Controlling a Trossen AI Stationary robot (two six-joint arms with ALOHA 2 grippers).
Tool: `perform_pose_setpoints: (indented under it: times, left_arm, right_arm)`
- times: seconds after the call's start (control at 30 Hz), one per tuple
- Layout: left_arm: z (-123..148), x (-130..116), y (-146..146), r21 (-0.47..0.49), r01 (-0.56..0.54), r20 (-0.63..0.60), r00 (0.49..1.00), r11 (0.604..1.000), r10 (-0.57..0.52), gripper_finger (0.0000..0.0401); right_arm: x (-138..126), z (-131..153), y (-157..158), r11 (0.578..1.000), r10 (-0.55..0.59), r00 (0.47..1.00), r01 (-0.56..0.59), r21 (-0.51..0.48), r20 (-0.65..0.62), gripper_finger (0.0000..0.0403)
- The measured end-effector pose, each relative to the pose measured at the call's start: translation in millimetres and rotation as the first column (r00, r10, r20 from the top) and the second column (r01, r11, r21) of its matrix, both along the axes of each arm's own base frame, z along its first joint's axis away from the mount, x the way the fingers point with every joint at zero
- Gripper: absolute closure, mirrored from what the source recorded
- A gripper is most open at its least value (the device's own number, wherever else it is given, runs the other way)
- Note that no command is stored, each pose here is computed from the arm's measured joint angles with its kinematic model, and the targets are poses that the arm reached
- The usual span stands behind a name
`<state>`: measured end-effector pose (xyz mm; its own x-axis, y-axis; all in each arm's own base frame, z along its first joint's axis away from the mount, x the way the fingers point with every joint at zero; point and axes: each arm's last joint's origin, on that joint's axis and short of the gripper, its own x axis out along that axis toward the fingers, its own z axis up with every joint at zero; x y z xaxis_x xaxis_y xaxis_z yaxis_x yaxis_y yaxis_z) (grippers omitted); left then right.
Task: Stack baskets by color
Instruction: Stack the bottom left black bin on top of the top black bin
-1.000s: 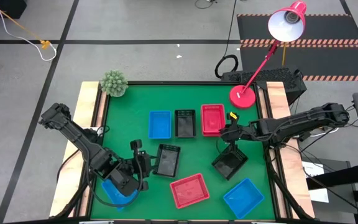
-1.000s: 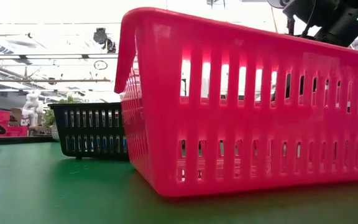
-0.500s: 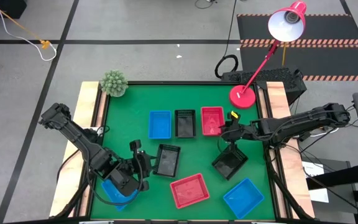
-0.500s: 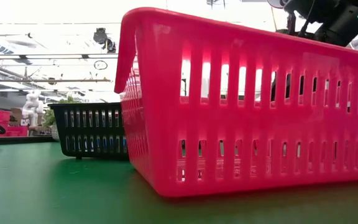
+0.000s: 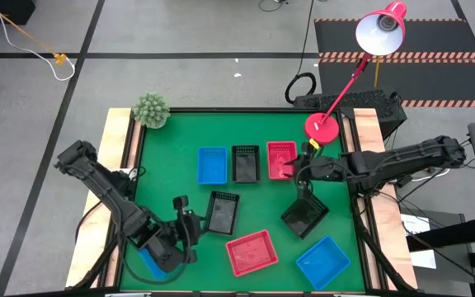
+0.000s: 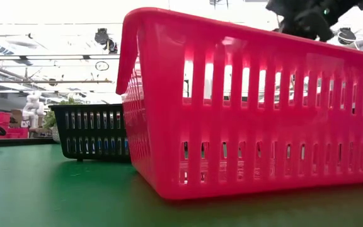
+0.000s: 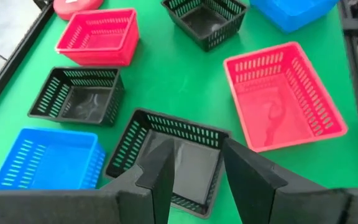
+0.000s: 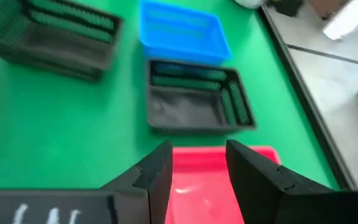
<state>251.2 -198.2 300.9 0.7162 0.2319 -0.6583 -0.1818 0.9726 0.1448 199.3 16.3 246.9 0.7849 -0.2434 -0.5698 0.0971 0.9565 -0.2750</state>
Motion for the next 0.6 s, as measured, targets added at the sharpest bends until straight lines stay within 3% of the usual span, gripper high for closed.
perform_pose_setpoints:
  times: [0.27,0.5,0.6]
  left_arm:
    - [-18.2,15.0,-12.7,0.018,0.05,-0.02,0.999,0.999,-0.05,0.0262]
    - [-55.9,31.3,-21.7,0.136,0.117,-0.143,0.985,0.984,-0.097,0.0246]
    - [-66.9,41.7,-15.1,0.083,0.139,-0.221,0.968,0.987,-0.118,0.0221]
  right_arm:
    - [3.7,27.4,14.6,0.996,0.044,0.994,-0.051,0.068,0.096,0.0261]
    - [2.6,30.8,23.3,0.993,0.088,0.991,-0.095,0.067,0.104,0.0261]
    - [2.4,30.8,24.3,0.993,0.101,0.99,-0.107,0.054,0.101,0.0261]
